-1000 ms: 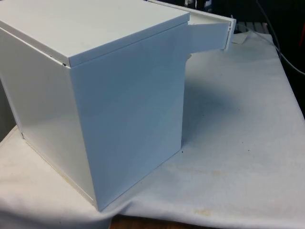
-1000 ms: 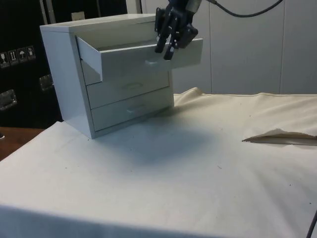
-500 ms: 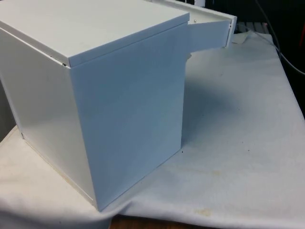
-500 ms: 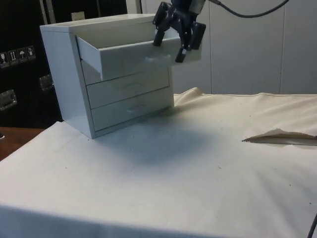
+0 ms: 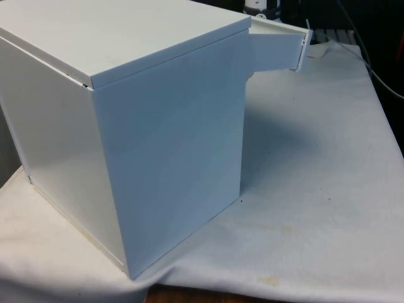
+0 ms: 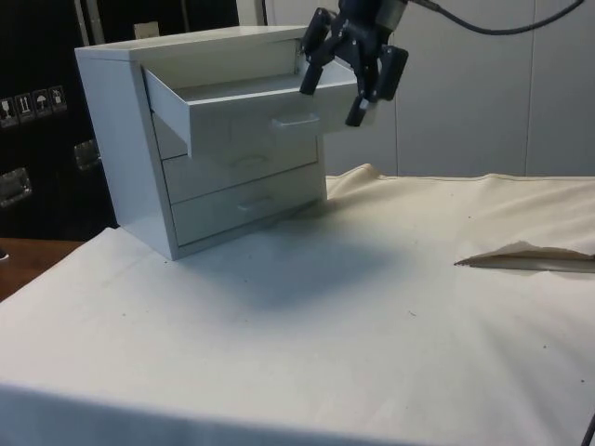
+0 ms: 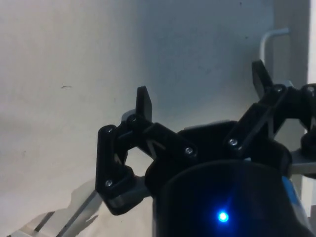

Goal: Open the drawer, then close it.

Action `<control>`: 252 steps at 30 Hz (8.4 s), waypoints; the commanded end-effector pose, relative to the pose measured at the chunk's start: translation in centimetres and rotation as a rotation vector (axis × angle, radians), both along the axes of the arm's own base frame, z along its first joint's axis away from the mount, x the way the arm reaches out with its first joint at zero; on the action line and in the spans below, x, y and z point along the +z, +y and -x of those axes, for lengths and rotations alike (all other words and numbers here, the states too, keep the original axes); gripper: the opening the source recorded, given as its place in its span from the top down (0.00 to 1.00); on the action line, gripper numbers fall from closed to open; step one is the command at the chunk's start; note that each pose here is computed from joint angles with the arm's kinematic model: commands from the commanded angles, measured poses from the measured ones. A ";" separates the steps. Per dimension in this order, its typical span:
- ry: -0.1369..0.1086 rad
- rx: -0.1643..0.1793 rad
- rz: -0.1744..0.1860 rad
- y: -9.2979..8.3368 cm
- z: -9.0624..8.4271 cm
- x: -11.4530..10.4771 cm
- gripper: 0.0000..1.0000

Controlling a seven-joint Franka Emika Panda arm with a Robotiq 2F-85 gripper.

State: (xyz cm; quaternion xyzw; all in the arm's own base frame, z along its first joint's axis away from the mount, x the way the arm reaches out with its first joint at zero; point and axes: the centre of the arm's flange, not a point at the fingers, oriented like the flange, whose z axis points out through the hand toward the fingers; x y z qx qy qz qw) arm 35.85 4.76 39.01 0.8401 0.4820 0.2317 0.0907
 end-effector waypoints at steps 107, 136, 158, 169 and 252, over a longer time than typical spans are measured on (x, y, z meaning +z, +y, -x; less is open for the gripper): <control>0.077 -0.048 0.410 3.0 -8.2 -0.1 1.00; 0.140 -0.119 0.565 2.1 -10.3 -0.1 1.00; 0.185 -0.179 0.658 2.1 -11.6 0.7 1.00; 0.192 -0.221 0.724 2.0 -13.2 1.7 1.00; 0.082 -0.372 0.787 -5.2 -24.2 2.1 1.00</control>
